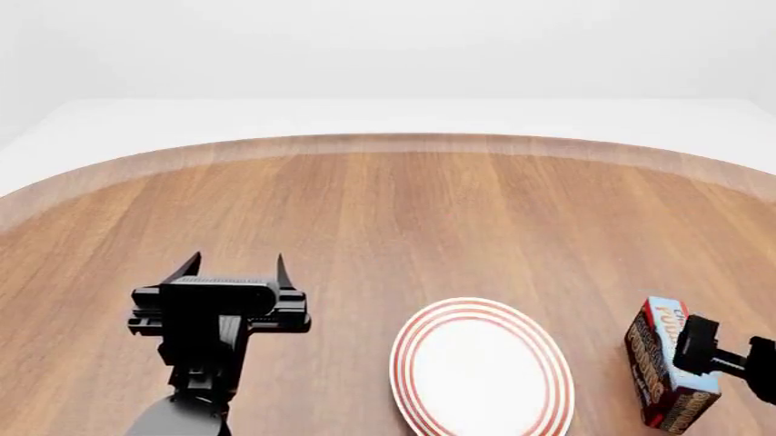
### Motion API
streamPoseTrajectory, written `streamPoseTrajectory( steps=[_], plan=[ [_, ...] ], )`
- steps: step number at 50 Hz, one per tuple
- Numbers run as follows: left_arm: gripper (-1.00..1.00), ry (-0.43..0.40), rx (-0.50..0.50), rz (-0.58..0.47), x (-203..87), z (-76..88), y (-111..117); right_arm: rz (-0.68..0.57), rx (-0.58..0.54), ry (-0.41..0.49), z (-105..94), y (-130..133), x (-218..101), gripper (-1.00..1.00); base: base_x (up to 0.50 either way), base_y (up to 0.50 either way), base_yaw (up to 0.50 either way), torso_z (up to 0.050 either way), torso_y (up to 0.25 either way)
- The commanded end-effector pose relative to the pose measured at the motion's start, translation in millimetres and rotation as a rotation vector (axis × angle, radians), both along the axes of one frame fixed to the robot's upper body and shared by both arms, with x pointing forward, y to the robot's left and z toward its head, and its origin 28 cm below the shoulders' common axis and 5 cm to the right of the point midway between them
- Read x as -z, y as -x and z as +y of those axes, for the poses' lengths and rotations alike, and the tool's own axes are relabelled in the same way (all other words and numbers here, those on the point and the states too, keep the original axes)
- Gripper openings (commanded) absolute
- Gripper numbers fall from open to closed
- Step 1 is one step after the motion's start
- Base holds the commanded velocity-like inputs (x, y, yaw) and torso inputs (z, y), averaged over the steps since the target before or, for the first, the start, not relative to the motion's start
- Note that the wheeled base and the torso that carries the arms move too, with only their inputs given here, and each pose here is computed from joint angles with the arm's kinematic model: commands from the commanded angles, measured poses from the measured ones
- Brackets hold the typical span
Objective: Put the chocolate pudding to the right of the plate.
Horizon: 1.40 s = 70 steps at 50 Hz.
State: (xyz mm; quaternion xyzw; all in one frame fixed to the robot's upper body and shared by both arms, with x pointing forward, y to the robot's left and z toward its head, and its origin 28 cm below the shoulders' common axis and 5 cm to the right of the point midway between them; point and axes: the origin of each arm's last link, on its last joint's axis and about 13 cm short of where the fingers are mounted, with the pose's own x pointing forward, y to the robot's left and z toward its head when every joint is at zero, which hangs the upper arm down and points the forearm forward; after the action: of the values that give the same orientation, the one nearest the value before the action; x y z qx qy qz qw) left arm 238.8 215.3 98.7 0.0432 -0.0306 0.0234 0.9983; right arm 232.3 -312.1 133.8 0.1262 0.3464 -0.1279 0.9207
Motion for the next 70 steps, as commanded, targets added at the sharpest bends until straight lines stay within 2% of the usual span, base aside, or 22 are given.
streamPoseTrajectory(
  steps=[1, 18, 20, 22, 23, 28, 32, 33, 35, 39, 49, 55, 70],
  plan=[
    [1.00, -0.001, 0.005, 0.001, 0.5, -1.0, -0.2, -0.164, 0.015, 0.015, -0.7, 5.7, -37.9, 1.00, 0.00, 0.00, 0.00, 0.000, 0.000],
    [1.00, -0.003, 0.005, -0.006, -3.1, -0.2, -1.3, -0.263, -0.050, 0.003, 9.9, 9.7, -53.9, 1.00, 0.00, 0.00, 0.00, 0.000, 0.000],
    [1.00, -0.004, 0.007, -0.012, -5.3, -0.7, -1.9, -0.368, -0.092, 0.036, 27.2, 17.3, -67.1, 1.00, 0.00, 0.00, 0.00, 0.000, 0.000],
    [1.00, -0.005, 0.006, -0.013, -6.2, -0.7, -2.4, -0.384, -0.117, 0.107, 35.4, 20.8, -70.6, 1.00, 0.00, 0.00, 0.00, 0.000, 0.000],
    [1.00, -0.007, 0.006, -0.016, -6.7, -0.7, -2.4, -0.414, -0.126, 0.098, 39.0, 22.6, -72.8, 1.00, 0.00, 0.00, 0.00, 0.000, 0.000],
    [1.00, -0.009, 0.006, -0.025, -10.7, -0.8, -3.2, -0.483, -0.139, 0.294, 68.4, 30.3, -68.5, 1.00, 0.00, 0.00, 0.00, 0.000, 0.000],
    [1.00, -0.012, 0.007, -0.027, -11.8, -0.9, -3.9, -0.541, -0.162, 0.304, 84.4, 35.2, -60.6, 1.00, 0.00, 0.00, 0.00, 0.000, 0.000],
    [1.00, -0.014, 0.007, -0.030, -12.8, -1.0, -4.1, -0.583, -0.170, 0.283, 92.4, 38.3, -57.9, 1.00, 0.00, 0.00, 0.00, 0.000, 0.000],
    [1.00, -0.013, 0.006, -0.032, -14.0, -0.9, -4.3, -0.625, -0.173, 0.334, 100.4, 42.3, -55.3, 1.00, 0.00, 0.00, 0.00, 0.000, 0.000],
    [1.00, -0.017, 0.009, -0.036, -15.7, -1.8, -3.7, -0.670, -0.216, 0.368, 119.1, 52.0, -45.5, 1.00, 0.00, 0.00, 0.00, 0.000, 0.000],
    [1.00, -0.021, 0.018, -0.043, -18.8, -3.7, -3.1, -0.736, -0.239, 0.425, 135.4, 58.6, -39.4, 1.00, 0.00, 0.00, 0.00, 0.000, 0.000],
    [1.00, -0.020, 0.023, -0.052, -23.6, -4.1, -3.3, -0.772, -0.237, 0.507, 141.9, 56.5, -37.1, 1.00, 0.00, 0.00, 0.00, 0.000, 0.000],
    [1.00, -0.025, 0.037, -0.070, -30.2, -6.4, -2.3, -0.873, -0.260, 0.503, 159.6, 50.0, -29.7, 1.00, 0.00, 0.00, 0.00, 0.000, 0.000]
  ],
)
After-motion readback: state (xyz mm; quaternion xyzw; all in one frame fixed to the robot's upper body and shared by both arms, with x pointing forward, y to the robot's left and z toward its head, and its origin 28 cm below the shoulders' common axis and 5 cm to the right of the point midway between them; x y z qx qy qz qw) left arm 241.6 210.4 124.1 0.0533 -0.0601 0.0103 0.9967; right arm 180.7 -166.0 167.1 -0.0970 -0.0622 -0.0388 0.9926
